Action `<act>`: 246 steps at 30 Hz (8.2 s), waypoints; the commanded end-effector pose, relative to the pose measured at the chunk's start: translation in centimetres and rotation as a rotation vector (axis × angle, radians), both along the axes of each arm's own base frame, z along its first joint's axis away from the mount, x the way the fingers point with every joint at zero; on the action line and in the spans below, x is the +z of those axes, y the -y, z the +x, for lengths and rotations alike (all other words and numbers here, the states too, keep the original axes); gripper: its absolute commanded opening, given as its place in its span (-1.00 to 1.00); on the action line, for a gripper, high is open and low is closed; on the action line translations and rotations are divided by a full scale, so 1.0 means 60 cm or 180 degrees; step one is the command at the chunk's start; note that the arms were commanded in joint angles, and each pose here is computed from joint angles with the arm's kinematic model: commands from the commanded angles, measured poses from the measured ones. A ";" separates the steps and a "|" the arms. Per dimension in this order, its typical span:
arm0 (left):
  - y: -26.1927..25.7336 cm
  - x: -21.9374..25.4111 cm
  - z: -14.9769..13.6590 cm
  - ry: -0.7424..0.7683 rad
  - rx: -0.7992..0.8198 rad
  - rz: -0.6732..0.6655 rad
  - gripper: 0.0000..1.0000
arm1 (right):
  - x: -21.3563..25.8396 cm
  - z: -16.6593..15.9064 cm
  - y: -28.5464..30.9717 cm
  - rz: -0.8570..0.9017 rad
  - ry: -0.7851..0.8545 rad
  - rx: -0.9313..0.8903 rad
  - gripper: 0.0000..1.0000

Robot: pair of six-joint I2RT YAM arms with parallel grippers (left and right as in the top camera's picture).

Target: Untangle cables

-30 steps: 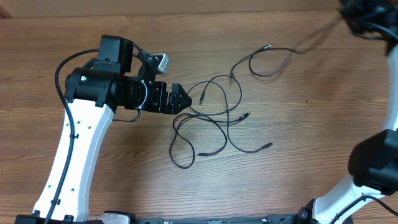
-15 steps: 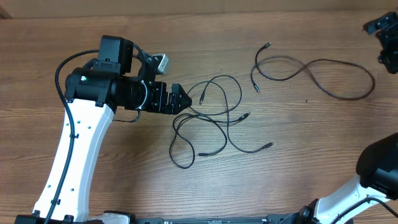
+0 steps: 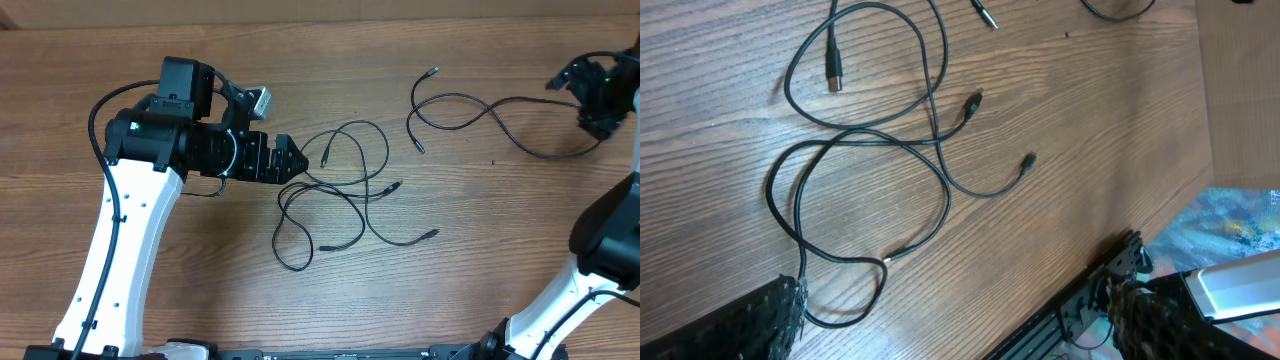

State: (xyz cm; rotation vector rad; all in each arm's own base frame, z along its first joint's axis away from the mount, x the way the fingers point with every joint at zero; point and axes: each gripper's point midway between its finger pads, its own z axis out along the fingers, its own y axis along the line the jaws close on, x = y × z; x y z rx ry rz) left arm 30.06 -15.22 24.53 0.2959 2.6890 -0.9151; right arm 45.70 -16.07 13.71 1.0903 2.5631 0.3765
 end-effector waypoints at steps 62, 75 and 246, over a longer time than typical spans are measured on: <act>-0.002 -0.003 -0.002 -0.0092 0.0065 -0.0009 0.99 | -0.037 0.184 -0.067 -0.0108 0.0930 0.0200 0.63; -0.003 -0.003 -0.002 -0.0084 0.0055 -0.0006 1.00 | -0.070 -0.002 0.093 -0.0339 -0.0384 -0.0586 0.68; -0.014 -0.010 0.006 -0.0067 0.0163 0.0128 0.99 | -0.003 0.220 -0.132 -0.1127 0.0721 0.0852 0.34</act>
